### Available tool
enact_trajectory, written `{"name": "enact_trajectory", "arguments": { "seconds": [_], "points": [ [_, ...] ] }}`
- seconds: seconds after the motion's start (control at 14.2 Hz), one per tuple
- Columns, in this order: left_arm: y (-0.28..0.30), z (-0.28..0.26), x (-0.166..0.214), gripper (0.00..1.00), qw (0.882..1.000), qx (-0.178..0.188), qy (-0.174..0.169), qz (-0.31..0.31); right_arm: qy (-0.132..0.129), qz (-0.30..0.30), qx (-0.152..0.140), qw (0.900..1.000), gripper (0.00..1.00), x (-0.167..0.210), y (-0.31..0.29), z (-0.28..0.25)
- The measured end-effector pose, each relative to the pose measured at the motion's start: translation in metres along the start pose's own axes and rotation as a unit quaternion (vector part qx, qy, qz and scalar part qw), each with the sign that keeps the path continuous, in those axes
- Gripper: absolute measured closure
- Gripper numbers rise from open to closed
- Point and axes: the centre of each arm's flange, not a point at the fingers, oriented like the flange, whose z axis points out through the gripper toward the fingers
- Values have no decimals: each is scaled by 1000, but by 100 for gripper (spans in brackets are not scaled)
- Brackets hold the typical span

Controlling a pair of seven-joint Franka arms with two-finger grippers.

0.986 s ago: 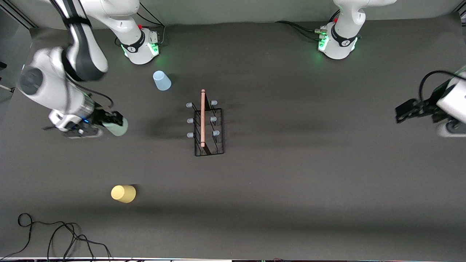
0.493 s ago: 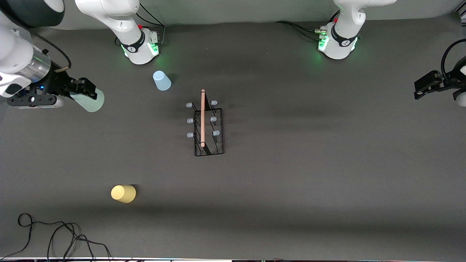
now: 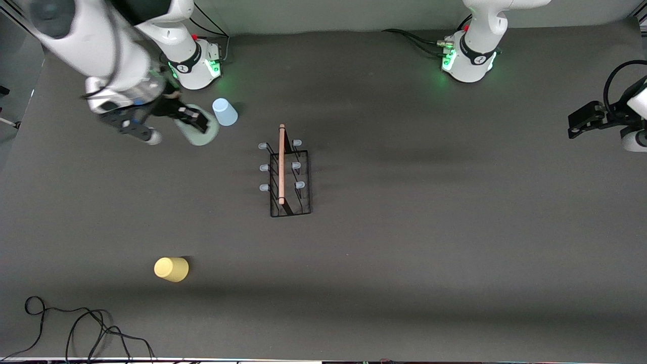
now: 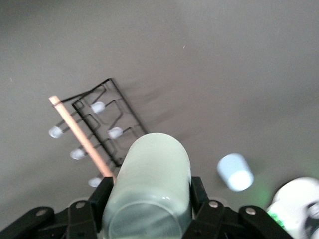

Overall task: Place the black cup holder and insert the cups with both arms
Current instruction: 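Move the green cup with the right gripper onto a holder peg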

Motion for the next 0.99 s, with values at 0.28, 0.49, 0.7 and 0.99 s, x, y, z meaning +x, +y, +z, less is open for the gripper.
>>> {"name": "enact_trajectory", "arguments": {
  "seconds": [0.28,0.49,0.7,0.99],
  "points": [
    [4,4,3,0,1000,-4,-4,3,-6,104,9,995,32,-49,-50,31],
    [9,6,4,0,1000,-8,-5,8,-12,116,3,993,32,-53,-55,51],
    [9,12,9,0,1000,-18,-6,6,-11,124,-3,992,32,-48,-46,97],
    [2,10,9,0,1000,-27,0,-1,-4,127,-5,992,32,-54,-30,163]
  ]
}}
